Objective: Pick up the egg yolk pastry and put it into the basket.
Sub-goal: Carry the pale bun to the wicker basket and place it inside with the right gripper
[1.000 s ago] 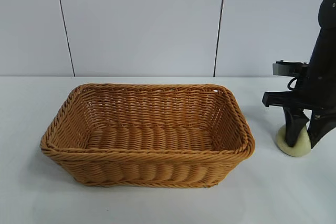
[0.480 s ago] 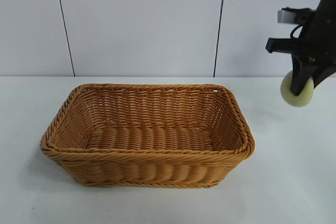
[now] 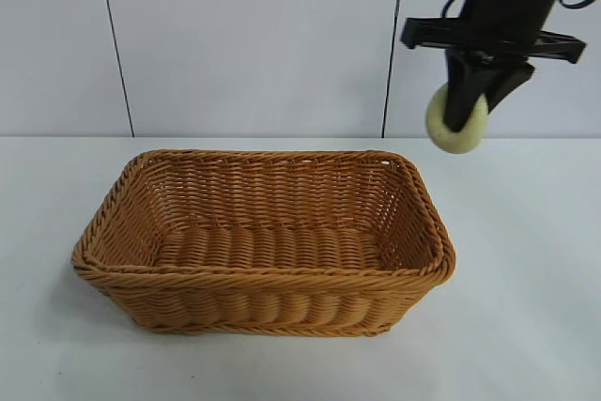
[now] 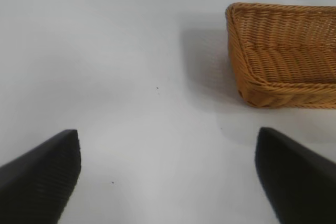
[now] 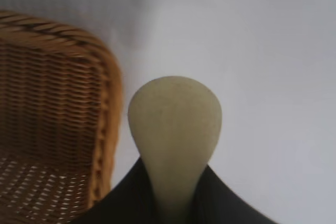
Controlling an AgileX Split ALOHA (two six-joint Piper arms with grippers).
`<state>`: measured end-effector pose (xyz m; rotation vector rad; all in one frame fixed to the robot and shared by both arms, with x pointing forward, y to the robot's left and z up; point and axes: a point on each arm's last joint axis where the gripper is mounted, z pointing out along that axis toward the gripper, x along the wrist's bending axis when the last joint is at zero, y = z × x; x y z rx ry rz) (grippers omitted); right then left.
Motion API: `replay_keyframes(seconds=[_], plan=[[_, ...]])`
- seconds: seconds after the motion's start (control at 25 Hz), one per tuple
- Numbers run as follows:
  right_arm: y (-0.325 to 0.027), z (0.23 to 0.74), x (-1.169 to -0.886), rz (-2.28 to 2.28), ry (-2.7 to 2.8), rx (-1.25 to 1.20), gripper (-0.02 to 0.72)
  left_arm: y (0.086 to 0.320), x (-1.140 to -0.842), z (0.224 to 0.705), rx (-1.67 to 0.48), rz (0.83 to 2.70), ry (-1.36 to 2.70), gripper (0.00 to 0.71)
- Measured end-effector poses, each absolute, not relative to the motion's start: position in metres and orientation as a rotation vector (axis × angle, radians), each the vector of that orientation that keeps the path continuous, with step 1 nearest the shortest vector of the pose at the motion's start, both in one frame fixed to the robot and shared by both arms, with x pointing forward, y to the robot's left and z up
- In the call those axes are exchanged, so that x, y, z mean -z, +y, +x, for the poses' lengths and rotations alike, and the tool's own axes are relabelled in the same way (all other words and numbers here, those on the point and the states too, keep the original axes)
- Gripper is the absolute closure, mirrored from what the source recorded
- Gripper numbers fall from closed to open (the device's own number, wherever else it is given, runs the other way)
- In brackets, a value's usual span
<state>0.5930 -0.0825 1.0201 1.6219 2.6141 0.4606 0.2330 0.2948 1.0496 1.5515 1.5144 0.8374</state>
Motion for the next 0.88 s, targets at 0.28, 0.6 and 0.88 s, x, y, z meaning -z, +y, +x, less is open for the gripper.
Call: replay_keyframes(seconds=[0.28,0.6,0.88], plan=[[-0.031,0.577,-0.995,1.49,2.685,-0.518,0.629,0.295,-1.05,0.233,-0.837,1.552,1.514,0.015],[-0.021,0.588,-0.931,1.529,2.715,-0.401,0.604,0.295,-1.05,0.233,-0.837,1.552,1.514,0.015],[-0.02,0.589,-0.931,1.53,2.72,-0.391,0.284,0.295,-1.05,0.233,-0.837,1.552,1.514,0.015]])
